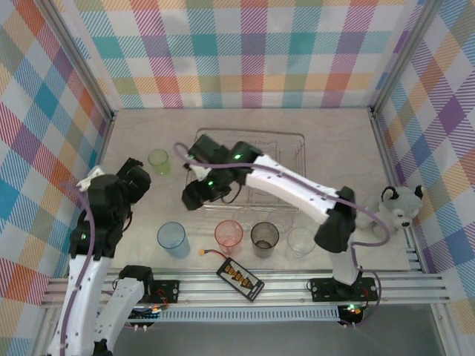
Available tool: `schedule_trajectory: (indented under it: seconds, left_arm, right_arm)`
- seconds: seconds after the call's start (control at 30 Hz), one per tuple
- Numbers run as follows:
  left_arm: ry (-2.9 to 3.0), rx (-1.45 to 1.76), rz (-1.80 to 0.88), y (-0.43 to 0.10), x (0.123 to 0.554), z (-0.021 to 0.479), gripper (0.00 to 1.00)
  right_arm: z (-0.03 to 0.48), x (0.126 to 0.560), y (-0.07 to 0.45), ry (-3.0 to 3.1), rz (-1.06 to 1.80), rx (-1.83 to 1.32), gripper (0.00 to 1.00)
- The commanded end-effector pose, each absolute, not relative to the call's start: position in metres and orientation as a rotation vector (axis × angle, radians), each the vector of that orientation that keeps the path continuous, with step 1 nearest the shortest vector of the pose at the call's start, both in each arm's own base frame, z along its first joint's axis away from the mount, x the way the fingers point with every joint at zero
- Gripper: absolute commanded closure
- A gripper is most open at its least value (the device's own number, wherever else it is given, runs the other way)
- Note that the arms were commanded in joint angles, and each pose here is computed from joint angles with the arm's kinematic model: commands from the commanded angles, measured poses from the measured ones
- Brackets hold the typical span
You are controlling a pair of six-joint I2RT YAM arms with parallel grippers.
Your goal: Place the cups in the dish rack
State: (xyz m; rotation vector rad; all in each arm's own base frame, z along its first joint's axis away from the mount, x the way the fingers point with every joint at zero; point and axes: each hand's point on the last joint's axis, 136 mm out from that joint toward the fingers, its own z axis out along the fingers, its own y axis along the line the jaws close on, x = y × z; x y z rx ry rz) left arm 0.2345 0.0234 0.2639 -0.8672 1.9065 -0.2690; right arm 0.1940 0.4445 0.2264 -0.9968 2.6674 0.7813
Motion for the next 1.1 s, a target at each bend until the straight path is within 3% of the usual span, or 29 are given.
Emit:
schedule_trajectory:
  seconds: [0.0, 0.2, 0.63, 0.93, 1.07]
  left_arm:
    - [1.811, -1.064, -0.193, 0.049, 0.204, 0.248, 0.0]
    - [1.71, -1.136, -0.16, 0.064, 0.178, 0.25, 0.0]
    - [1.704, -1.124, -0.17, 0.063, 0.174, 0.247, 0.0]
    - [1.717, -1.126, -0.178, 0.062, 0.174, 0.241, 0.0]
    - [1.752, -1.097, -0.229, 0.052, 0.182, 0.235, 0.0]
  right_arm:
    - [0.229, 0.171, 0.462, 2.657, 0.831, -1.126, 0.33]
    - [0.202, 0.15, 0.485, 2.671, 0.824, -1.24, 0.36]
    - [0.153, 0.147, 0.484, 2.749, 0.643, -1.293, 0.46]
    - [0.141, 0.152, 0.49, 2.753, 0.611, -1.283, 0.59]
    - [0.136, 0.163, 0.49, 2.755, 0.534, -1.233, 0.72]
